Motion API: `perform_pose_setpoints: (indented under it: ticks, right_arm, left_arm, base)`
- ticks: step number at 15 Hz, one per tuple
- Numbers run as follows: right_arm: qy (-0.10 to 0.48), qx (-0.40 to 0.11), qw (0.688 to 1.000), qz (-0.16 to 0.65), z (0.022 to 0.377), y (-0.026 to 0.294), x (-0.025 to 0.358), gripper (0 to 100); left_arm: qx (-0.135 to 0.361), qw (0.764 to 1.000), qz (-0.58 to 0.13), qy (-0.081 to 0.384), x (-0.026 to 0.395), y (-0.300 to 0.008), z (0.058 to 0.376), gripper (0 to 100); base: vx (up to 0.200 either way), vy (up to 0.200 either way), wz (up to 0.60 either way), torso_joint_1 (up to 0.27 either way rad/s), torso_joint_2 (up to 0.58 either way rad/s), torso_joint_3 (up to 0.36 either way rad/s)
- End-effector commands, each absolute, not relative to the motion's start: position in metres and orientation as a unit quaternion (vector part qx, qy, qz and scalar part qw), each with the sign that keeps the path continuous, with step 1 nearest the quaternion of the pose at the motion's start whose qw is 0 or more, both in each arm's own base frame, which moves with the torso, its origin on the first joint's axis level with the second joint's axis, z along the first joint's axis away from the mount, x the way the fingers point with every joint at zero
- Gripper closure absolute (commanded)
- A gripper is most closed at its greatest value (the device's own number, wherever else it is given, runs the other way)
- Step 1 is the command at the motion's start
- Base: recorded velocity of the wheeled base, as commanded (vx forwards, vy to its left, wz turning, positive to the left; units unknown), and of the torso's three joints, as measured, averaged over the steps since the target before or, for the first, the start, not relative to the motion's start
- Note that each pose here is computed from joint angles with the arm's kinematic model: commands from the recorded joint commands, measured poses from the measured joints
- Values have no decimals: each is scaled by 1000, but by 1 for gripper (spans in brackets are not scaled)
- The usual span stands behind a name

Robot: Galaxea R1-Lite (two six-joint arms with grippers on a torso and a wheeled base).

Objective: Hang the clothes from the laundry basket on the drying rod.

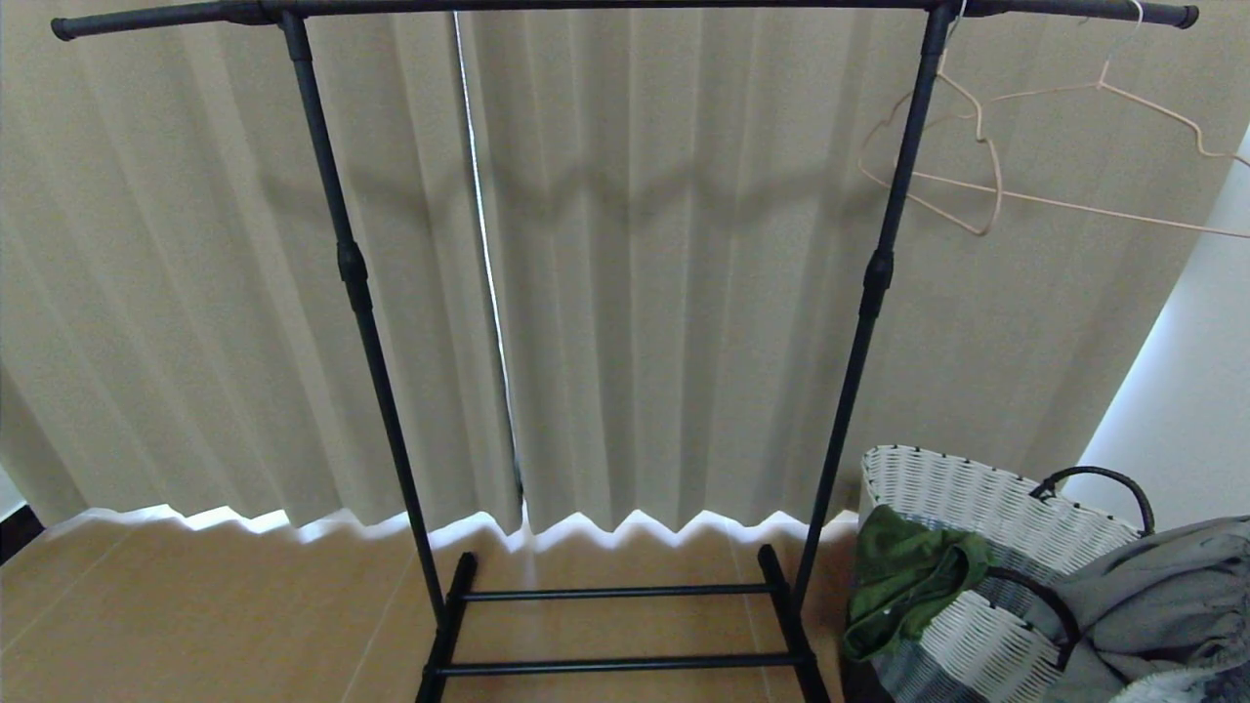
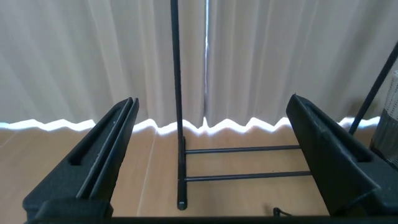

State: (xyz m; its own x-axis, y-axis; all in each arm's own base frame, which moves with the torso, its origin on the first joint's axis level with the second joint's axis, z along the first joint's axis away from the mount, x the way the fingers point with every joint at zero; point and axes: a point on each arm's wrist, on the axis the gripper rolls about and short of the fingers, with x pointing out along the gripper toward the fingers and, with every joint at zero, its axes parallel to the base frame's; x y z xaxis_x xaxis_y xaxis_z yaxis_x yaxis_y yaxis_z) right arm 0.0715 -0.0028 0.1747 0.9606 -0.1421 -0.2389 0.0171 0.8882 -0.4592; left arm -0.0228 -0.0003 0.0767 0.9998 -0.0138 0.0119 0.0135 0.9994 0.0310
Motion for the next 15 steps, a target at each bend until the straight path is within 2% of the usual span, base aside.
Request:
perform_pose_setpoints:
  ticks: [1,2,3,5,8,9,10,13,15]
  right_arm:
    - [125,-231,964,-34,183,-2,76,100]
    - [125,-230,965,-27,186,-2,77,100]
    - [122,-229,966,-19,189,-2,78,100]
    - [110,-189,976,12,209,1,87,100]
    - [86,-148,984,56,237,3,97,100]
    - [73,-139,985,78,251,4,102,100]
    - [65,-137,984,88,258,5,104,100]
    - [50,-134,979,144,269,10,114,100]
    - [37,-113,978,173,279,17,114,100]
  left_arm:
    - [18,999,-25,-7,-23,-1,77,0]
    - [17,999,-35,-15,-23,-2,79,0]
    - [18,996,-77,-52,-25,-3,90,0]
    - [27,984,-156,-83,-31,-7,112,0]
    - [28,975,-213,-55,-18,-9,160,0]
    - [24,973,-228,-29,1,-10,188,0]
    - [23,973,-231,-15,14,-10,203,0]
    - [58,964,-260,24,56,-14,228,0]
    - [75,954,-286,43,81,-20,239,0]
  base:
    - [0,0,0,0,0,0]
    - [0,0,0,0,0,0]
    - [0,0,0,0,0,0]
    - [0,0,0,0,0,0]
    - [0,0,0,0,0,0]
    - [0,0,0,0,0,0]
    - [0,0,0,0,0,0]
    - [0,0,0,0,0,0]
    - [0,0,0,0,0,0]
